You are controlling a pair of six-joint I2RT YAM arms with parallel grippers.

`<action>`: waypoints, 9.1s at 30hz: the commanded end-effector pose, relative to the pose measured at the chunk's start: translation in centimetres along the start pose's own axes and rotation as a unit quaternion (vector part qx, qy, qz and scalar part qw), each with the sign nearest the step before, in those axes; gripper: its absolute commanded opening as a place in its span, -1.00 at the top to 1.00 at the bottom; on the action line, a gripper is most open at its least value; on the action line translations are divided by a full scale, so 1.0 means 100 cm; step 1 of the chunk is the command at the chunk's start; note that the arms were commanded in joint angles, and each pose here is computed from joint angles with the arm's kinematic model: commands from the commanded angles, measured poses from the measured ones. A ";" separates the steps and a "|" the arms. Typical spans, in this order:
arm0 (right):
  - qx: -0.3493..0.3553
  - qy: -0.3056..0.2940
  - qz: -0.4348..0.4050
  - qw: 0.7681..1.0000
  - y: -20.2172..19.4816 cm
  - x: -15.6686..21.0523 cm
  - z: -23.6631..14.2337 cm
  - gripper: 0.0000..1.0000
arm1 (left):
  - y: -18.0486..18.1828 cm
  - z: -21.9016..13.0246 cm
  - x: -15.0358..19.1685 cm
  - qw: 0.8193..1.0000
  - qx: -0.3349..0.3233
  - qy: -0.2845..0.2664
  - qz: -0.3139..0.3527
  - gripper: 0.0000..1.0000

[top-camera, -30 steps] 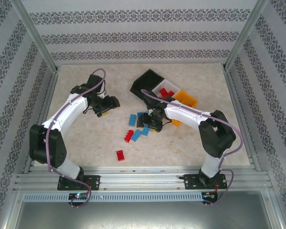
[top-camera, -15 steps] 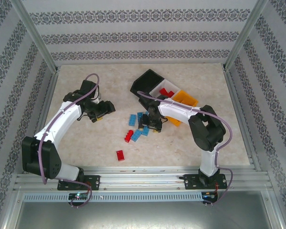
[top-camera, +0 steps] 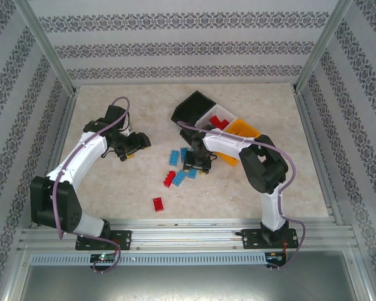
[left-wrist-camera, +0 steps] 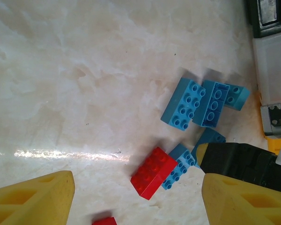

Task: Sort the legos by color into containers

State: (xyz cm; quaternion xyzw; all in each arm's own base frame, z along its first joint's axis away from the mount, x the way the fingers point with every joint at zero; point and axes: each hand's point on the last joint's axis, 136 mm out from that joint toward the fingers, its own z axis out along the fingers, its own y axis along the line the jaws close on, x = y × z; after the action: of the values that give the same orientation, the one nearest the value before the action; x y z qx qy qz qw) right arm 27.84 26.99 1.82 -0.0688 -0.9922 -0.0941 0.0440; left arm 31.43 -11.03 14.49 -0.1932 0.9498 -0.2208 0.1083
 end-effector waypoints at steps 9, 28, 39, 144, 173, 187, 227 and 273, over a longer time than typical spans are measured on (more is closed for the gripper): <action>0.004 -0.002 -0.010 1.000 -0.007 -0.003 -0.011 0.40 | -0.003 -0.004 -0.007 1.000 0.011 -0.014 0.005 -0.47; -0.260 -0.153 0.013 0.953 0.060 -0.146 -0.179 0.41 | 0.013 0.010 0.049 0.998 -0.021 0.029 0.057 -1.00; -0.244 -0.186 0.044 0.951 0.054 -0.236 -0.171 0.41 | 0.001 0.031 0.089 0.989 -0.031 0.070 0.123 -1.00; -0.223 -0.150 0.075 0.960 -0.082 -0.032 -0.168 -0.04 | -0.197 0.079 -0.004 0.973 0.113 0.060 0.194 0.44; -0.226 -0.167 0.139 0.950 -0.131 0.029 -0.159 -0.14 | -0.291 0.144 -0.058 0.959 0.214 0.063 0.175 -0.07; -0.199 -0.140 0.085 0.966 -0.100 0.029 -0.144 -0.15 | -0.275 0.078 -0.054 0.957 0.161 0.029 0.240 -0.23; -0.048 -0.037 -0.037 0.997 0.006 -0.093 -0.039 0.02 | 0.024 0.056 0.176 0.988 -0.101 0.107 0.042 -0.43; -0.201 -0.201 0.040 0.958 0.030 -0.264 -0.158 0.26 | 0.055 0.105 0.188 0.973 -0.155 0.166 0.033 -0.42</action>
State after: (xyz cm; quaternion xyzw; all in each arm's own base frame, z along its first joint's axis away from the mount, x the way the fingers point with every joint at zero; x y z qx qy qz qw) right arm 54.80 23.85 14.76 -0.1219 -0.9405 -0.2712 -0.1646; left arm 16.42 -18.43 1.70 -0.1468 0.9827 -0.0958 -0.0597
